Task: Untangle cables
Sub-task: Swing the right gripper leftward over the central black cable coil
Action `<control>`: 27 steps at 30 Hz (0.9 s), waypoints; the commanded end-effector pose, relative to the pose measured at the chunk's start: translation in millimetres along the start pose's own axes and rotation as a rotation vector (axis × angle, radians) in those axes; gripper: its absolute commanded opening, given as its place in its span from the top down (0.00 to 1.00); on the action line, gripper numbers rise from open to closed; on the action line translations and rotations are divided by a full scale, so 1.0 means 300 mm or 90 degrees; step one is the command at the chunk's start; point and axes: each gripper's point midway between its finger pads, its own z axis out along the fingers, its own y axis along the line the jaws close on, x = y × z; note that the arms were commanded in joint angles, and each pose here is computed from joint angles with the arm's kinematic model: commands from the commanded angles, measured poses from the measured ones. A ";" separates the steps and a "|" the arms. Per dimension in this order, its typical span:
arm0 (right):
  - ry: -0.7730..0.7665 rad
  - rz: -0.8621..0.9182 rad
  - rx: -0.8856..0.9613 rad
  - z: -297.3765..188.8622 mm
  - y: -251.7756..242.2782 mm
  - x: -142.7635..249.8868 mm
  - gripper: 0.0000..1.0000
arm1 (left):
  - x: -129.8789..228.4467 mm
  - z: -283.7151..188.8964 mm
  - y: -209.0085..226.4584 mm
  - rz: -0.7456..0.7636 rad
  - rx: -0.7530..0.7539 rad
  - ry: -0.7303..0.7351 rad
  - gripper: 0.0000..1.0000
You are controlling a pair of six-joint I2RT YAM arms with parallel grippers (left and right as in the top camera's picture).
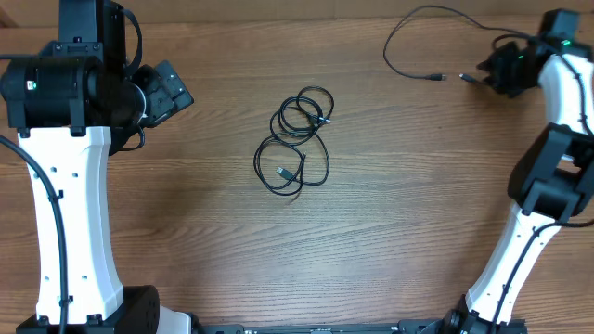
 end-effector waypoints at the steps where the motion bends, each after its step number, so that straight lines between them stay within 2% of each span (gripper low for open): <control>1: -0.057 -0.098 -0.049 -0.254 0.159 -0.035 0.58 | -0.002 0.010 0.000 0.005 -0.002 0.003 0.01; 6: -0.032 -0.128 -0.032 -0.426 0.232 0.088 0.50 | -0.002 0.010 0.000 0.005 -0.002 0.003 0.00; 10: 0.027 -0.189 -0.018 -0.483 0.299 0.270 0.41 | -0.002 0.010 0.000 0.005 -0.002 0.003 0.00; 11: 0.046 -0.211 -0.014 -0.482 0.315 0.318 0.37 | -0.002 0.010 0.000 0.005 -0.002 0.003 0.00; 13: 0.095 -0.263 -0.003 -0.464 0.346 0.438 0.06 | -0.002 0.010 0.000 0.005 -0.002 0.003 0.00; 15: 0.149 -0.324 0.012 -0.435 0.373 0.568 0.00 | -0.002 0.010 0.000 0.005 -0.002 0.003 0.00; 21: 0.197 -0.449 0.099 -0.347 0.410 0.825 0.00 | -0.002 0.010 0.000 0.005 -0.002 0.003 0.00; 24: 0.223 -0.503 0.108 -0.319 0.435 0.946 0.00 | -0.002 0.010 0.000 0.005 -0.002 0.003 0.00; 25: 0.247 -0.537 0.111 -0.296 0.449 1.042 0.00 | -0.002 0.010 0.000 0.005 -0.002 0.003 0.01; 27: 0.264 -0.562 0.113 -0.280 0.456 1.110 0.00 | -0.002 0.010 0.000 0.005 -0.002 0.003 0.00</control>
